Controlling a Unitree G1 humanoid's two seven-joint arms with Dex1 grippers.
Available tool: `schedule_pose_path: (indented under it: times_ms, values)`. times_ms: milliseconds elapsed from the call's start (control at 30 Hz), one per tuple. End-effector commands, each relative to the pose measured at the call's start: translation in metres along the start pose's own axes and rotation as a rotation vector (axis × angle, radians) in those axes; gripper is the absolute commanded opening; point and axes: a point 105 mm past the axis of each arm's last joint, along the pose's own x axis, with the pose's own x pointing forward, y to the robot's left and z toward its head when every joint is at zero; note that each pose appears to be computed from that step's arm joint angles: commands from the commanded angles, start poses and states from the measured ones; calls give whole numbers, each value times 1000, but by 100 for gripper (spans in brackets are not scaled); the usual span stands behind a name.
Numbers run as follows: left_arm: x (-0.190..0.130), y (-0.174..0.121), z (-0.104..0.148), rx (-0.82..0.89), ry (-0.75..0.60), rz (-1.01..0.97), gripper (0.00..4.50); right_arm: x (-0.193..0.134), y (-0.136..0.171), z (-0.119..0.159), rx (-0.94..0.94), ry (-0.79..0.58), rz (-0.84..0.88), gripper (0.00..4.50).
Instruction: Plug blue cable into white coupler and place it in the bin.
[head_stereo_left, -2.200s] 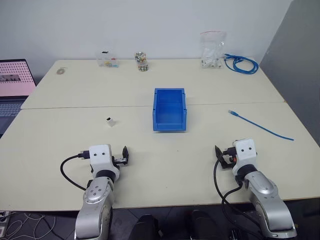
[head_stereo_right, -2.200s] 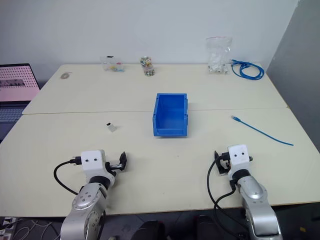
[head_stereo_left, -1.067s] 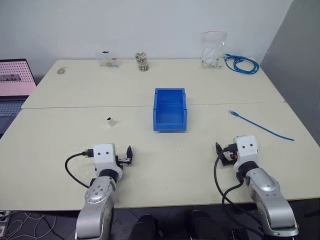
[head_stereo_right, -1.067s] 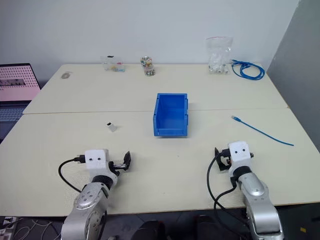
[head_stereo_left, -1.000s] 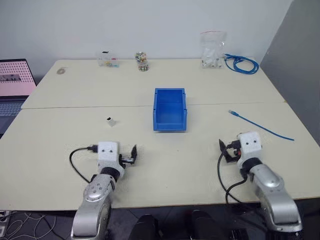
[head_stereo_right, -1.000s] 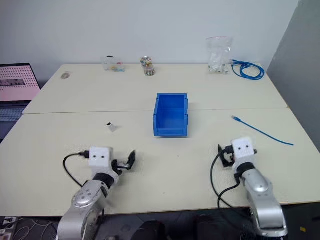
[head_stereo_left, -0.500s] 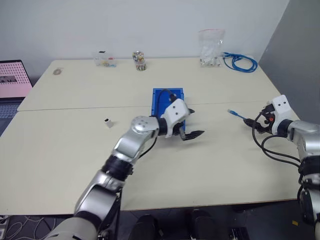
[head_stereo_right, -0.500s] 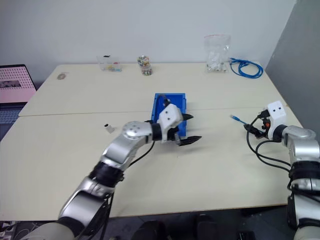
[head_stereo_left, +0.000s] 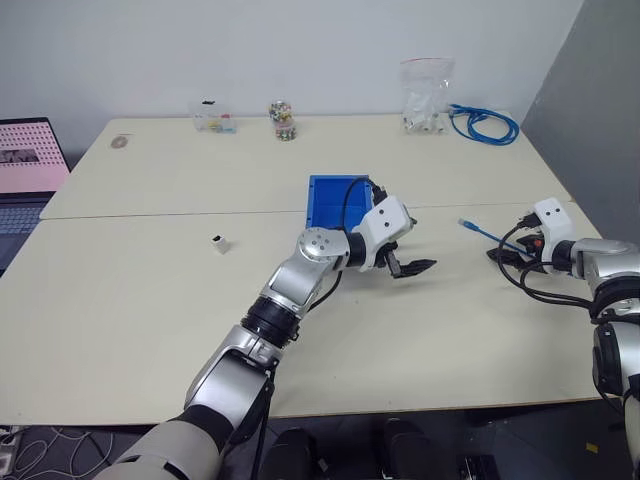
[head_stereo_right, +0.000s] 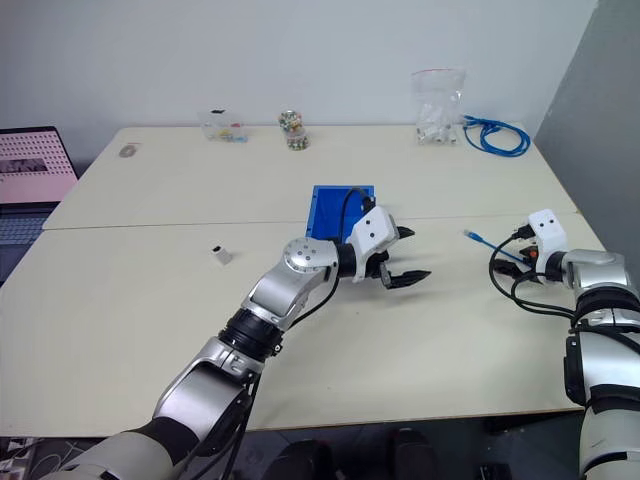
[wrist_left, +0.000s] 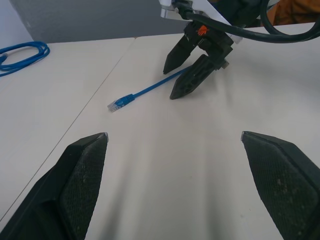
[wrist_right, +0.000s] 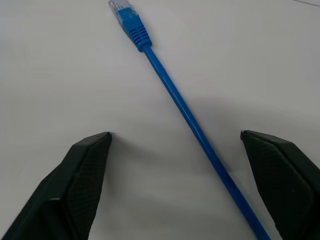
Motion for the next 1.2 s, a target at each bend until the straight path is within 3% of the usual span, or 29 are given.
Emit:
schedule_pose_path:
  times_ms: [33, 467, 700, 867, 967, 1067, 1200]
  values:
    - [-1, 1, 15, 33, -42, 10, 450, -3, -5, -2, 30, 16, -29, 312]
    - [3, -2, 18, -20, -53, 9, 450, -3, -8, -8, -6, 47, -55, 3]
    - [0, -2, 18, -23, -50, 8, 450, -3, -7, -7, -21, 47, -45, 3]
    - [-30, 2, 11, 15, -34, 34, 450, -4, 11, 22, -7, -34, 101, 3]
    - [-74, 2, 0, 38, -8, 71, 450, -12, 51, 50, 38, -88, 383, 3]
    - [-123, -13, -11, -7, 17, 112, 450, -42, 118, 73, 131, -113, 793, 3]
    - [-176, -53, -25, -42, 35, 219, 450, -56, 191, 60, 117, 21, 1090, 3]
